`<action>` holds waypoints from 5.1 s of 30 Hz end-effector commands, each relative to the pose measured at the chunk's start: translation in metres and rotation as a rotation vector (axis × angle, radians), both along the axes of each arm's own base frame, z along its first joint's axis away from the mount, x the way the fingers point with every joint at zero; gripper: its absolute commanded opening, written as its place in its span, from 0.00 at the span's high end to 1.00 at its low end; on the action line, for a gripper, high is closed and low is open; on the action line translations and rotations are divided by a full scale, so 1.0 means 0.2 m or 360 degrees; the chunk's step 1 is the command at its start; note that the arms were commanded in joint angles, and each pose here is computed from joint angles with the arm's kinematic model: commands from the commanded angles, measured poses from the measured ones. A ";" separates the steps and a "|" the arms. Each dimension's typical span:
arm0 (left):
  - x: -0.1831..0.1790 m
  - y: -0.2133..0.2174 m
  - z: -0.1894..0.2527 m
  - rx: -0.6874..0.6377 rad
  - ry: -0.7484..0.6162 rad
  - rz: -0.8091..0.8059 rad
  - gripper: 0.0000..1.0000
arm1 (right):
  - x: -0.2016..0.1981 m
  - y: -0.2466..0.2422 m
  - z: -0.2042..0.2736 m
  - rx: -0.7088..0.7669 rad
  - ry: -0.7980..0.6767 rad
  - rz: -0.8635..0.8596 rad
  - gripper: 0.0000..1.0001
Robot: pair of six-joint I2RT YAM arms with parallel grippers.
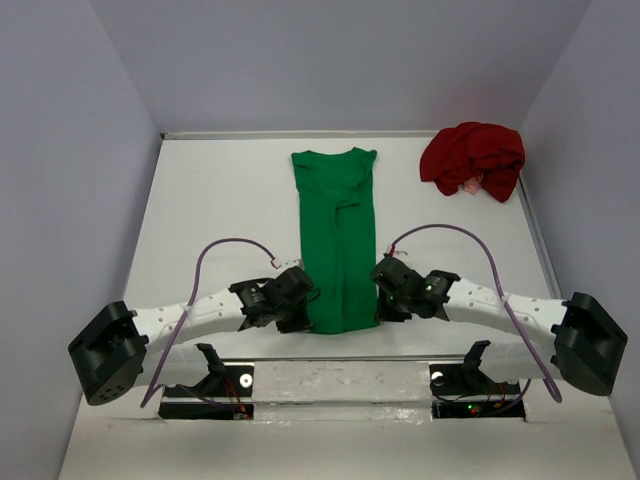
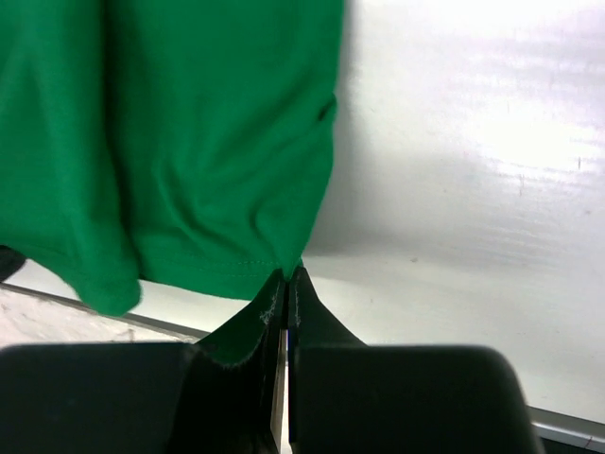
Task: Fold and stack the t-shirts
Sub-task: Fold the tshirt
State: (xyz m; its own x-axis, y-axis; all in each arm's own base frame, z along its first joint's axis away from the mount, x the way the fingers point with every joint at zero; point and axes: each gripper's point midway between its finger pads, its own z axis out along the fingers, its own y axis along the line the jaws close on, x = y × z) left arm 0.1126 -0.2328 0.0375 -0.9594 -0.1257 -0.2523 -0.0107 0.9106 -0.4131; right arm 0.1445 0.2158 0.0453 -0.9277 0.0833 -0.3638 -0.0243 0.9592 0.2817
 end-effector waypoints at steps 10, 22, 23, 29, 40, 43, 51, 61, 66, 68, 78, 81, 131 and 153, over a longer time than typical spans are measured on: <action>0.18 -0.07 0.13 0.0129 -0.0181 -0.0059 1.00 | 0.22 0.10 0.20 -0.0148 -0.0231 0.0094 1.00; 0.51 0.09 0.35 0.0170 -0.0360 0.0097 1.00 | 0.44 0.13 0.31 -0.0338 -0.0354 0.0090 1.00; 0.53 0.10 0.36 0.0175 -0.0364 0.0102 1.00 | 0.47 0.12 0.32 -0.0351 -0.0361 0.0079 1.00; 0.67 0.12 0.42 0.0197 -0.0409 0.0106 1.00 | 0.70 0.01 0.35 -0.0439 -0.0388 0.0032 1.00; 0.88 0.02 0.33 0.0203 -0.0357 0.0000 1.00 | 0.96 0.07 0.36 -0.0462 -0.0399 0.0159 1.00; 0.93 0.01 0.32 0.0169 -0.0338 -0.0019 1.00 | 1.01 0.06 0.35 -0.0466 -0.0387 0.0155 1.00; 1.08 0.03 0.35 0.0164 -0.0358 -0.0015 1.00 | 1.10 0.04 0.36 -0.0489 -0.0378 0.0142 1.00; 1.16 0.00 0.32 0.0136 -0.0337 -0.0029 1.00 | 1.15 0.05 0.29 -0.0499 -0.0329 0.0154 1.00; 1.20 0.01 0.29 0.0168 -0.0326 -0.0038 1.00 | 1.18 0.02 0.25 -0.0511 -0.0297 0.0128 1.00; 1.23 0.00 0.30 0.0153 -0.0338 -0.0042 1.00 | 1.18 0.03 0.24 -0.0504 -0.0291 0.0131 1.00; 1.30 -0.01 0.26 0.0171 -0.0309 -0.0050 1.00 | 1.27 -0.02 0.20 -0.0526 -0.0279 0.0118 1.00; 1.32 -0.02 0.26 0.0169 -0.0308 -0.0050 1.00 | 1.30 -0.04 0.20 -0.0528 -0.0282 0.0120 1.00; 1.43 0.05 0.66 0.0259 -0.0625 0.0081 0.17 | 1.66 -0.02 0.48 -0.0404 -0.0526 0.0311 0.54; 1.25 -0.25 0.22 0.0291 -0.0399 -0.0088 1.00 | 1.18 0.13 0.30 -0.0324 -0.0354 0.0433 1.00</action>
